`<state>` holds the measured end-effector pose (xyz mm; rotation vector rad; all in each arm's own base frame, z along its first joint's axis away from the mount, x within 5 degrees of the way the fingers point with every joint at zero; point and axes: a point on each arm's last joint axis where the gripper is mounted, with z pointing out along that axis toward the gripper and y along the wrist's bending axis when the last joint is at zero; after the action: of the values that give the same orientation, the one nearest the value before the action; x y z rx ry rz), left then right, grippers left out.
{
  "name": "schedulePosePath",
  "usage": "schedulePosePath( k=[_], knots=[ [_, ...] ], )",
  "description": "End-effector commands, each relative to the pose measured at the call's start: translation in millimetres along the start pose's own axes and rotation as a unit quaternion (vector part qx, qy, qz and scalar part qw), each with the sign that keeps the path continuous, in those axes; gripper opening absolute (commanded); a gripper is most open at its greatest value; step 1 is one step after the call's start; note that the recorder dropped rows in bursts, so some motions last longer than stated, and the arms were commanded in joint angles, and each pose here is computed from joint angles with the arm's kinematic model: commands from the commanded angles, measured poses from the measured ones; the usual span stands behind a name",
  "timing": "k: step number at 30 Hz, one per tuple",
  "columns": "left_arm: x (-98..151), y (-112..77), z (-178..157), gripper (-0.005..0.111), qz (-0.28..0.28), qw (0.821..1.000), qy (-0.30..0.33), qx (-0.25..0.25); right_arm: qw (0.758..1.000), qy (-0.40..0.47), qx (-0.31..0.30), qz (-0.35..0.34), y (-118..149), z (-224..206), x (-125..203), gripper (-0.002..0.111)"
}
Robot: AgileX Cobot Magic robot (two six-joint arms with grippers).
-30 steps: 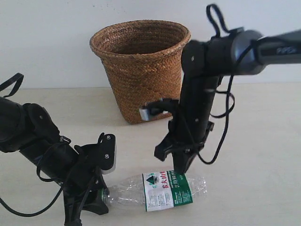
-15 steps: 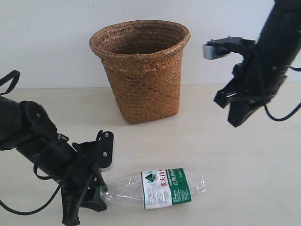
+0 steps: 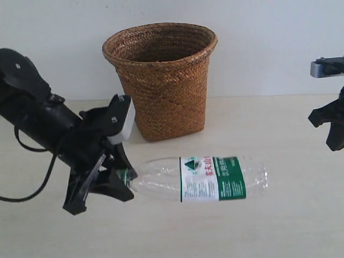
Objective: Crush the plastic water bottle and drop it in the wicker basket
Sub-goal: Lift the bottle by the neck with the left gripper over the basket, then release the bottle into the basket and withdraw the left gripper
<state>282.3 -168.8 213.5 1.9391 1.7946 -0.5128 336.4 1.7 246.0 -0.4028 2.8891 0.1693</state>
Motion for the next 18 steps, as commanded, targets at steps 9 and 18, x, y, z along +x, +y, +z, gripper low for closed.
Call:
schedulePosePath(
  k=[9,18],
  knots=[
    [-40,116.2,-109,0.023,-0.080,0.896,-0.140,-0.414,0.999,-0.043,-0.010,0.021,-1,-5,-4,0.000],
    [-49,137.9,-104,0.075,-0.093,0.899,-0.167,-0.394,0.998,-0.055,-0.025,0.018,2,-5,-6,0.000]
  ],
)
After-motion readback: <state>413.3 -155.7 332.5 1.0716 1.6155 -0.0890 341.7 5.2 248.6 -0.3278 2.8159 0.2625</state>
